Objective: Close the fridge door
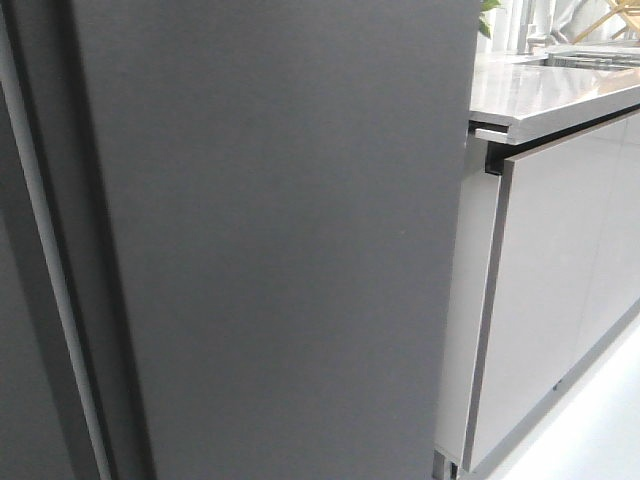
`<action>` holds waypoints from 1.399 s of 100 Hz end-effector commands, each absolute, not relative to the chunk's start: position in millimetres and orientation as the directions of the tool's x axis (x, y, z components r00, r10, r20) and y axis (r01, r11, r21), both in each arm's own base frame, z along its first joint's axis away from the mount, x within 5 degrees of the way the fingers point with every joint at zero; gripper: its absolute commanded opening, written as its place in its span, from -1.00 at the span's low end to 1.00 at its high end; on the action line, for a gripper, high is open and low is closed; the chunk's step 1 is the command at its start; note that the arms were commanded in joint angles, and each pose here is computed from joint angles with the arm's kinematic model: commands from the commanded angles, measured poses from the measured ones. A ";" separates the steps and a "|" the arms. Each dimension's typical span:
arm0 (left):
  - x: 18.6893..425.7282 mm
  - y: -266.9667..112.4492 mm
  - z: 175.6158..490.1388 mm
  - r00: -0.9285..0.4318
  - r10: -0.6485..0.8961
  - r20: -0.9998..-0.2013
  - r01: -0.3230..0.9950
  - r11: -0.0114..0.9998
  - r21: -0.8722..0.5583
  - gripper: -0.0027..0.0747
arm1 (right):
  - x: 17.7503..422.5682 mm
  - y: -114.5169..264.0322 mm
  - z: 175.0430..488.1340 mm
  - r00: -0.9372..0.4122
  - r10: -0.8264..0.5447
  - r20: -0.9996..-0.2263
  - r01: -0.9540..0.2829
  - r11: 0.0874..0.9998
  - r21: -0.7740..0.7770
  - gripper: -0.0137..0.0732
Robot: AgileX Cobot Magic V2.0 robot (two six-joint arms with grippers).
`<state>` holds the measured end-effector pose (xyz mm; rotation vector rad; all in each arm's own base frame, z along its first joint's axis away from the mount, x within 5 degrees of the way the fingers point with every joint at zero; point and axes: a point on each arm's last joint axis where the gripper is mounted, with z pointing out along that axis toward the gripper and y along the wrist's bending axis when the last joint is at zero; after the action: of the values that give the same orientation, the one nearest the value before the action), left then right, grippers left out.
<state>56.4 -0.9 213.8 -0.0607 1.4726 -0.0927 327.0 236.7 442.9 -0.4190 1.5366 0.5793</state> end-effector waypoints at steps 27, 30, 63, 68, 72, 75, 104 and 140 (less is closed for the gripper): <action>58.6 -1.3 210.2 0.124 -0.106 -0.987 0.036 0.994 -0.102 -0.99 | 323.1 222.6 475.1 0.084 0.136 -0.987 -0.574 0.816 0.064 -0.86; 58.6 -1.3 210.2 0.124 -0.106 -0.987 0.036 0.994 -0.102 -0.99 | 324.1 221.4 474.1 0.079 0.123 -0.989 -0.571 0.819 0.057 -0.86; 58.6 -1.3 210.2 0.124 -0.106 -0.987 0.036 0.994 -0.102 -0.99 | 308.2 168.9 477.5 0.102 0.107 -0.989 -0.486 0.873 0.044 -0.86; 58.6 -1.3 210.2 0.124 -0.106 -0.987 0.036 0.994 -0.102 -0.99 | 303.3 159.0 477.7 0.122 0.115 -0.986 -0.468 0.882 0.044 -0.86; 58.6 -1.3 210.2 0.124 -0.106 -0.987 0.036 0.994 -0.102 -0.98 | 296.6 147.2 478.8 0.145 0.122 -0.982 -0.448 0.893 0.045 -0.86; 58.6 -1.3 210.2 0.124 -0.106 -0.987 0.036 0.994 -0.102 -0.99 | 294.2 142.8 475.4 0.142 0.118 -0.983 -0.439 0.897 0.045 -0.86; 58.6 -1.3 210.2 0.124 -0.106 -0.987 0.036 0.994 -0.102 -0.99 | 252.0 82.3 448.6 0.137 0.092 -0.986 -0.310 0.950 0.045 -0.86; 58.6 -1.3 210.2 0.124 -0.106 -0.987 0.036 0.994 -0.102 -0.99 | 176.2 23.0 413.5 0.188 0.070 -0.980 -0.131 0.990 0.045 -0.86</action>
<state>56.4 -0.9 213.8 -0.0607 1.4726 -0.0927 200.9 36.0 401.3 -0.0881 1.5165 0.1856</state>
